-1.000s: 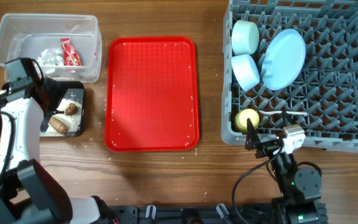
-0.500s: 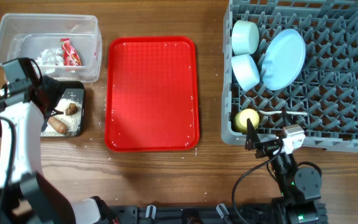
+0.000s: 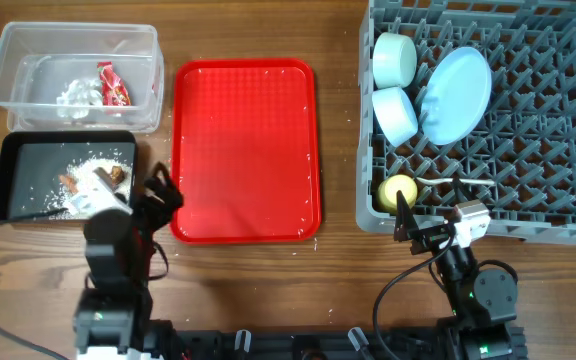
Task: Sort waste into correct bins and load items into the dishwasher rack
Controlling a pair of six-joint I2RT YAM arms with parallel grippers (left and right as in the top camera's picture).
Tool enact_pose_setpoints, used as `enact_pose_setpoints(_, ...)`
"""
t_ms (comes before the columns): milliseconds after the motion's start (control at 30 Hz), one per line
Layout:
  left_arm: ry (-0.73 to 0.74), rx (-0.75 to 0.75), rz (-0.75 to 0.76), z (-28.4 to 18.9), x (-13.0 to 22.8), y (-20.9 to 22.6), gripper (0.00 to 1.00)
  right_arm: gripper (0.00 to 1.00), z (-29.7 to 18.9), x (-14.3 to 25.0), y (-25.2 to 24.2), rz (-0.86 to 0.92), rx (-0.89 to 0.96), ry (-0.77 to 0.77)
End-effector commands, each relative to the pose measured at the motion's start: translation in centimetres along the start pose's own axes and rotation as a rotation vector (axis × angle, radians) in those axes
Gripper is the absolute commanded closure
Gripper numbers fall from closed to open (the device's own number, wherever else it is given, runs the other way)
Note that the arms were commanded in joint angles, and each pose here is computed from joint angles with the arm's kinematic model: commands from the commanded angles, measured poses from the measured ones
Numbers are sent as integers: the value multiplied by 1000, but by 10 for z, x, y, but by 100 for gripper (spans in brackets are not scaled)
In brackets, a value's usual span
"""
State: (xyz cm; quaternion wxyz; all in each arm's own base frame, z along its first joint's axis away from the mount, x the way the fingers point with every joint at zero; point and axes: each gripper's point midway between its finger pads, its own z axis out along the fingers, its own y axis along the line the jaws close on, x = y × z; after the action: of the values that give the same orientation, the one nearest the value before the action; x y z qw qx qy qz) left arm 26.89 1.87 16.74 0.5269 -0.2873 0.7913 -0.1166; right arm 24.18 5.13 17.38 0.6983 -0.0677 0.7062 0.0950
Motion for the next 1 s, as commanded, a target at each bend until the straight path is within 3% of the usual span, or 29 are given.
enact_pose_setpoints(0, -74, 200, 176, -2, 19, -17, 0, 0, 0, -2, 1, -12, -8, -10)
enact_pose_setpoints(567, -272, 256, 178, -18, 21, 2, 0, 0, 0, -2, 1, -12, -8, -10)
enact_pose_setpoints(967, -272, 260, 175, -18, 21, 2, 0, 0, 0, -2, 1, -11, -8, -10)
